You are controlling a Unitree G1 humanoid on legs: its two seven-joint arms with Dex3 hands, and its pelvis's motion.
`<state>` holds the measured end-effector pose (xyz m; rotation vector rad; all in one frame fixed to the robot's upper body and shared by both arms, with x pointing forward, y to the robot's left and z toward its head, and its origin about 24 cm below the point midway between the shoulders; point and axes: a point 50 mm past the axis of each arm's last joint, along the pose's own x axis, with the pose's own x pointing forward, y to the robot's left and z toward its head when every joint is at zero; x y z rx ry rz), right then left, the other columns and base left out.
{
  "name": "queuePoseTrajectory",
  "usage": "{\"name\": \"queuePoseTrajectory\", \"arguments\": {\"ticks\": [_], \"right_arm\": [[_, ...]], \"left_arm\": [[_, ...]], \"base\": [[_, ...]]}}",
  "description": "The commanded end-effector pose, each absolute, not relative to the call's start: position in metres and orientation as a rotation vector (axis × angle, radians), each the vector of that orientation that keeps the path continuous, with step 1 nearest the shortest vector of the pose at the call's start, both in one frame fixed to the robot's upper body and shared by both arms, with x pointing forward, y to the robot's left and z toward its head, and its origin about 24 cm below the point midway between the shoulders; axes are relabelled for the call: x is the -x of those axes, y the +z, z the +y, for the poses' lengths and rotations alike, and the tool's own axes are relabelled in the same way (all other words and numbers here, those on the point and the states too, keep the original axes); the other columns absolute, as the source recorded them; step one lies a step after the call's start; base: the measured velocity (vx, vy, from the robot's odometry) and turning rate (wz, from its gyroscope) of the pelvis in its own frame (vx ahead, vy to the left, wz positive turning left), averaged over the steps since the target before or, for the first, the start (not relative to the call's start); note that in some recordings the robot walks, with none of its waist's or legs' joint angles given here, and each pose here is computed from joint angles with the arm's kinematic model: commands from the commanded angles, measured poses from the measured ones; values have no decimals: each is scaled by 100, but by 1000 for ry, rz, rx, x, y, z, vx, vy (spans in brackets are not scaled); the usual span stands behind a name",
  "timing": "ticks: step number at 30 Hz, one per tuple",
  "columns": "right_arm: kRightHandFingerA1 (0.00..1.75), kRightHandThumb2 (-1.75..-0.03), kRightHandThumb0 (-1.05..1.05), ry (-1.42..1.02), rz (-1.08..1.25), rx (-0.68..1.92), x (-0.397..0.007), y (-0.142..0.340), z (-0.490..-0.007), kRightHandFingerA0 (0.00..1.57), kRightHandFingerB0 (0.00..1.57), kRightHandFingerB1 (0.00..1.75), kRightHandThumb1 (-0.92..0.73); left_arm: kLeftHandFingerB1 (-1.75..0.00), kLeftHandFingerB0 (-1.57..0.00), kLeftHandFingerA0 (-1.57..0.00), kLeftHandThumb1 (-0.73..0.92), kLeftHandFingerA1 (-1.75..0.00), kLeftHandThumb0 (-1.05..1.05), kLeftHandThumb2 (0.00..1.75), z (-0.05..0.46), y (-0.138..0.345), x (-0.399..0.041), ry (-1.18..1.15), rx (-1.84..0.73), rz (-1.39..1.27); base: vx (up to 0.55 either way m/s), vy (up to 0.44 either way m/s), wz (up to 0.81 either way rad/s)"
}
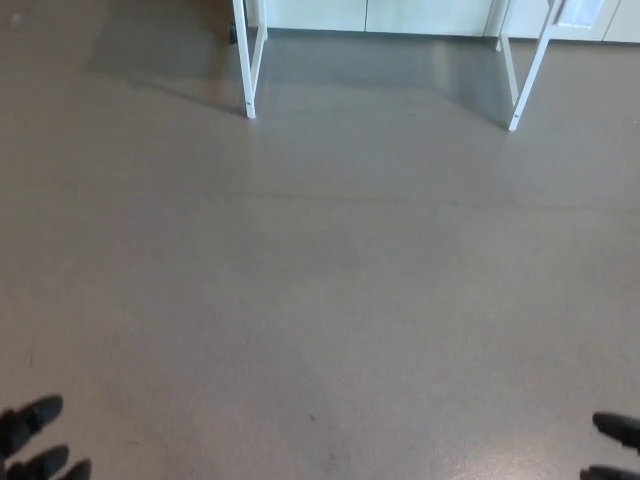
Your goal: The robot walks towards a desk on which a shovel is kept on the left hand side and a container is kept on the right hand side. The robot picks up the shovel using its left hand and places it in the container.
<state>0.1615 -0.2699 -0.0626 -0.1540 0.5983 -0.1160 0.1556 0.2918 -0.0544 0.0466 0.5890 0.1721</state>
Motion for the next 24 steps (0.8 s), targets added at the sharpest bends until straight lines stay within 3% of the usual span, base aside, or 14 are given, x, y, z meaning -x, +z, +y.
{"name": "queuePoseTrajectory", "arguments": {"ticks": [1,24], "right_arm": [[47,-57,-16,-110,498,-62,-156,-48,-275,53,44,43,-51],[49,-59,-20,-85,517,-58,-153,-50,-274,54,42,44,-50]], "left_arm": [[-51,-17,-20,46,-53,-5,91,291,-46,-146,144,215,565],[-51,-19,-22,46,-54,-5,90,291,-46,-136,124,178,603]], "base": [[0,0,0],[0,0,0]]}}
